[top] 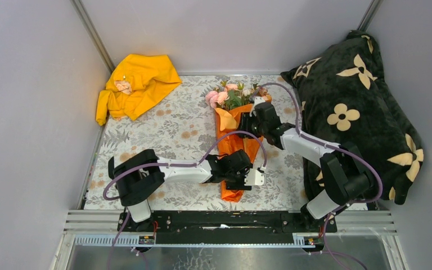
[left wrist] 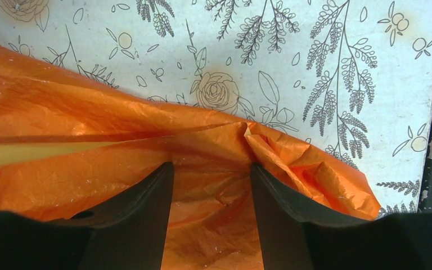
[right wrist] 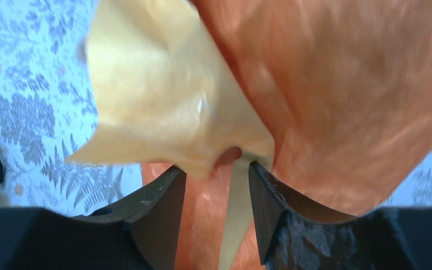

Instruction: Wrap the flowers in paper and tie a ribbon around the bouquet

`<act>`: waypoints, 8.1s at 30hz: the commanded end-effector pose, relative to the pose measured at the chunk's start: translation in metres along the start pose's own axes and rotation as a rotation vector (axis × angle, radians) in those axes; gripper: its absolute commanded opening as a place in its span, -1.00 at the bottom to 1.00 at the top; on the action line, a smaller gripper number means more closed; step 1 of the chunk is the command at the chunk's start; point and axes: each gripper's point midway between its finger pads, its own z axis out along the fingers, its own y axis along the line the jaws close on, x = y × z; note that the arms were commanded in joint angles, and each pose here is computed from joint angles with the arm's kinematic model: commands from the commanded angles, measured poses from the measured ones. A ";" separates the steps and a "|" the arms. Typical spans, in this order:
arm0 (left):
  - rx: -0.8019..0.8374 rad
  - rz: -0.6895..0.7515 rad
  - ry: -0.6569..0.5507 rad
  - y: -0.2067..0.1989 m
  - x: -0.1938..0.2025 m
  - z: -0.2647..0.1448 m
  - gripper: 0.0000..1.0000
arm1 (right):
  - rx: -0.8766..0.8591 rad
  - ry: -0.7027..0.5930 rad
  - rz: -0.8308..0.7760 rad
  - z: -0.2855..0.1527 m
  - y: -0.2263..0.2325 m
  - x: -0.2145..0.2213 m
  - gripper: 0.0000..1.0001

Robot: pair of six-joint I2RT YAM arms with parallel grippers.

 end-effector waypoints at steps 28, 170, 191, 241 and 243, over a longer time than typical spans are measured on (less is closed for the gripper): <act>0.067 0.042 0.156 -0.035 0.056 0.011 0.22 | -0.005 -0.102 -0.356 -0.084 0.034 -0.092 0.13; 0.216 0.181 0.328 -0.090 0.085 0.024 0.33 | 0.257 0.094 0.224 -0.040 -0.084 0.017 0.99; 0.204 0.180 0.299 -0.079 0.064 0.011 0.37 | 0.110 0.177 0.297 -0.003 -0.080 0.073 -1.00; -0.515 -1.817 0.249 -0.008 0.474 -0.313 0.35 | 0.176 0.186 0.206 -0.030 -0.084 0.059 -1.00; -0.478 -1.837 0.195 -0.008 0.467 -0.303 0.30 | 0.186 0.183 0.201 -0.033 -0.085 0.058 -1.00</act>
